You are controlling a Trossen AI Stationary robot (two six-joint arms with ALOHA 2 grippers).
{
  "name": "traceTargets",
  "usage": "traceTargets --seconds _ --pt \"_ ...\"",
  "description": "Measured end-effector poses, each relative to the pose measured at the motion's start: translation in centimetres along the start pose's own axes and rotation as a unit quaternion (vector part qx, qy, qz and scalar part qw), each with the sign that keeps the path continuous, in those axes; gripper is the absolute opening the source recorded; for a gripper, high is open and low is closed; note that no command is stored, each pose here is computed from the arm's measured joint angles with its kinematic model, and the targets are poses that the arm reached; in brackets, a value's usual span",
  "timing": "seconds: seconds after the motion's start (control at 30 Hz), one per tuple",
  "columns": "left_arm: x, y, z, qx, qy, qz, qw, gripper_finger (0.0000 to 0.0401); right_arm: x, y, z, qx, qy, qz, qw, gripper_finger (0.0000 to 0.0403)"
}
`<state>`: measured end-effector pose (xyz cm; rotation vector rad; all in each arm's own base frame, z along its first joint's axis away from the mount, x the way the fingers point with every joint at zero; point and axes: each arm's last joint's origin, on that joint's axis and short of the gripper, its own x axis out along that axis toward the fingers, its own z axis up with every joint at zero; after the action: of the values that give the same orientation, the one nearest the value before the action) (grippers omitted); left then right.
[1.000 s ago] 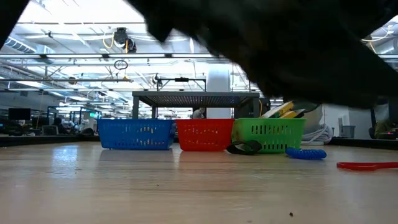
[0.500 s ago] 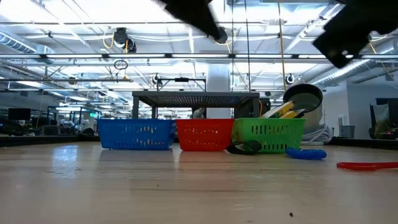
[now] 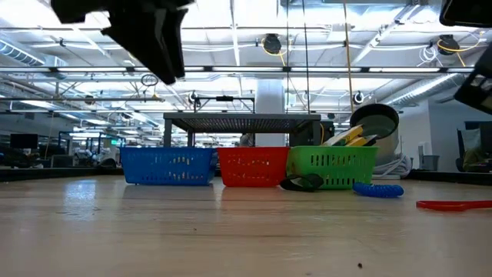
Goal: Pick & Place Office Desk Supplies
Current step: Put the red rubber band into the red bin
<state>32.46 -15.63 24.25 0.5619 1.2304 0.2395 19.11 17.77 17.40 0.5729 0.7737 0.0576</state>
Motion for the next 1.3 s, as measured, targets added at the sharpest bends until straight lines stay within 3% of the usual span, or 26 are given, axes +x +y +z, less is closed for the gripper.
traceTargets --seconds 0.2,0.37,0.53,0.67,0.8,1.07,1.3 --pt "-3.3 2.2 -1.5 -0.016 -0.022 0.01 1.0 0.0143 2.6 2.5 0.0 0.031 0.051 0.01 0.998 0.0051" --pt "-8.0 5.0 -3.5 -0.056 -0.099 -0.013 0.993 0.0143 2.6 3.9 0.4 0.045 0.088 0.005 0.995 0.0047" --pt "-13.0 7.2 -5.7 -0.112 -0.214 -0.06 0.968 0.0143 0.1 4.2 1.7 0.059 0.114 -0.062 0.99 0.0047" --pt "-15.6 7.6 -7.0 -0.13 -0.284 -0.111 0.944 0.0143 -2.2 4.3 3.1 0.055 0.083 -0.124 0.987 0.0047" --pt "-16.9 6.7 -8.1 -0.108 -0.306 -0.15 0.934 0.0143 -3.1 4.4 3.7 0.054 0.049 -0.13 0.989 0.0047" --pt "-17.1 4.5 -9.1 -0.088 -0.302 -0.173 0.933 0.0143 -1.9 4.3 2.7 0.081 0.089 -0.048 0.992 0.0047" --pt "-16.6 3.7 -9.4 -0.116 -0.288 -0.176 0.934 0.0143 -0.9 1.8 1.1 0.097 0.106 -0.079 0.986 0.0081"
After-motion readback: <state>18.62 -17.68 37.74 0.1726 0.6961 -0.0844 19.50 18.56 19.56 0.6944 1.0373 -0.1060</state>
